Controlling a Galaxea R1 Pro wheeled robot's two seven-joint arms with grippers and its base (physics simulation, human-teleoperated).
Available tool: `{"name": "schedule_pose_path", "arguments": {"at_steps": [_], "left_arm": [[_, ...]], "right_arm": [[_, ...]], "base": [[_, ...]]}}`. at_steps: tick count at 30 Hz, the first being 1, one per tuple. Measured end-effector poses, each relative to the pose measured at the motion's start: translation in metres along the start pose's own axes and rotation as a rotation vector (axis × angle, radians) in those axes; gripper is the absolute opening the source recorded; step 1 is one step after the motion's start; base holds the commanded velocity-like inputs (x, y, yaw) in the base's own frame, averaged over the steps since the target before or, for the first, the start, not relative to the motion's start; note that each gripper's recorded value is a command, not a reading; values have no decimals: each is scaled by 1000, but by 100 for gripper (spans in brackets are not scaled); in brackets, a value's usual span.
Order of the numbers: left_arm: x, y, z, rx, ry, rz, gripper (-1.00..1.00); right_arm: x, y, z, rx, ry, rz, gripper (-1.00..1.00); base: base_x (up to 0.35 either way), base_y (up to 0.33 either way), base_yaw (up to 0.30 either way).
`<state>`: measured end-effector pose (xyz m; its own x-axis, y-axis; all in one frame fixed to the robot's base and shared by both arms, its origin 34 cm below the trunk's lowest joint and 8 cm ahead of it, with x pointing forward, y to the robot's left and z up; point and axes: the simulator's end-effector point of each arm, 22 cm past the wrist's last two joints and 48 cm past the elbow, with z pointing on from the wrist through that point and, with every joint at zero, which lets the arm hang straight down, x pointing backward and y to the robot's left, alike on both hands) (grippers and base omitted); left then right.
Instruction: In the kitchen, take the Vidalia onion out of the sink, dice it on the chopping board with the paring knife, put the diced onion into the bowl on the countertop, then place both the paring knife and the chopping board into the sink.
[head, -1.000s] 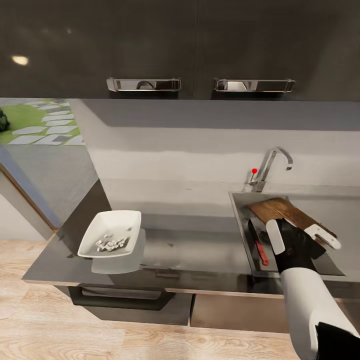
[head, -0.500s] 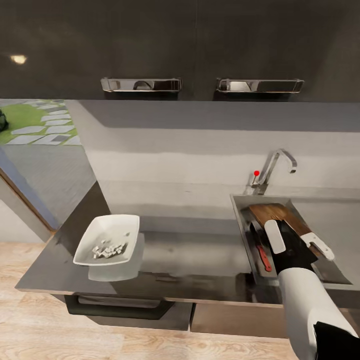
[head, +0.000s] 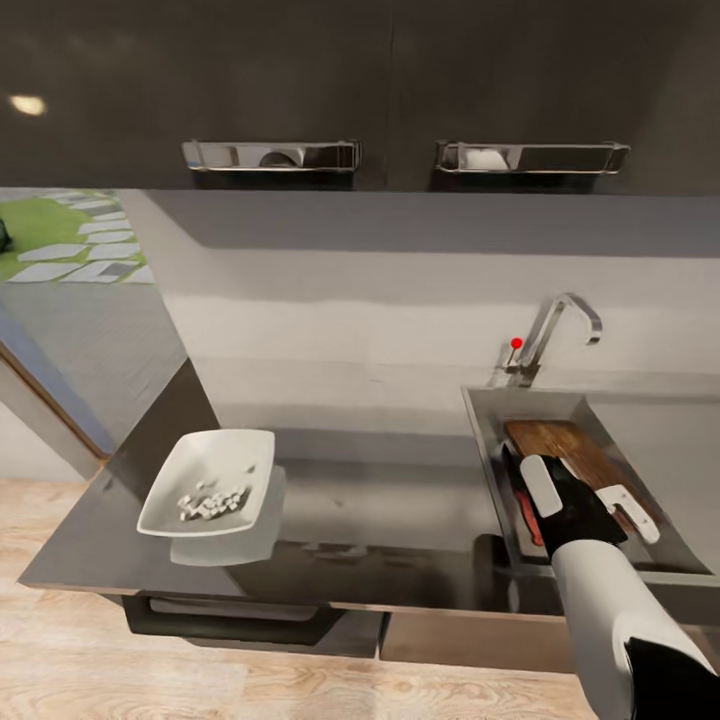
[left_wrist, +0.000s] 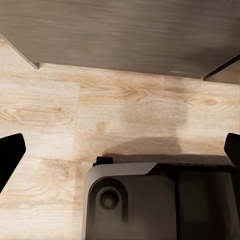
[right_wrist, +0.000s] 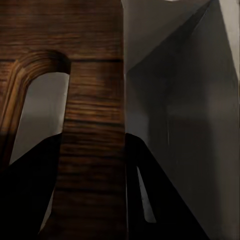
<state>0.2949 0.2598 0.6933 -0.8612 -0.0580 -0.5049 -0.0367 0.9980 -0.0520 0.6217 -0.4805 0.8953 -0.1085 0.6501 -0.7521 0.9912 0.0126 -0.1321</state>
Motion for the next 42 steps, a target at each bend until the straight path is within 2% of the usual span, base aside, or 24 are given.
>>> {"name": "schedule_pose_path", "arguments": {"at_steps": [7, 12, 16, 21, 26, 30, 31, 32, 39, 41, 42], "left_arm": [[3, 0, 0, 1, 9, 0, 100], [6, 0, 0, 1, 17, 0, 100], [8, 0, 0, 1, 23, 0, 100], [11, 0, 0, 1, 31, 0, 100], [9, 0, 0, 1, 29, 0, 100], [9, 0, 0, 1, 29, 0, 100], [9, 0, 0, 1, 29, 0, 100], [9, 0, 0, 1, 30, 0, 100], [9, 0, 0, 1, 29, 0, 100], [8, 0, 0, 1, 28, 0, 100], [8, -1, 0, 2, 28, 0, 100]], "right_arm": [[12, 3, 8, -16, -14, 14, -100], [24, -2, 16, -1, -8, -10, -100], [40, 5, 23, -42, 2, -39, -100], [55, -2, 33, -29, -4, -35, -100], [58, 3, 38, -64, -32, -57, -100], [59, 4, 39, -71, -31, -52, -100], [59, 4, 39, -71, -31, -52, 100], [70, -1, 42, -57, -2, -59, 100], [67, 1, 41, -61, -5, -50, 100], [62, 4, 39, -67, -12, -38, 100], [52, 11, 34, -84, -22, -14, 100]], "base": [[165, -123, 0], [79, -57, 0], [7, -5, 0], [0, 0, 0], [0, 0, 0], [0, 0, 0], [0, 0, 0], [0, 0, 0], [0, 0, 0], [0, 0, 0], [0, 0, 0]]}}
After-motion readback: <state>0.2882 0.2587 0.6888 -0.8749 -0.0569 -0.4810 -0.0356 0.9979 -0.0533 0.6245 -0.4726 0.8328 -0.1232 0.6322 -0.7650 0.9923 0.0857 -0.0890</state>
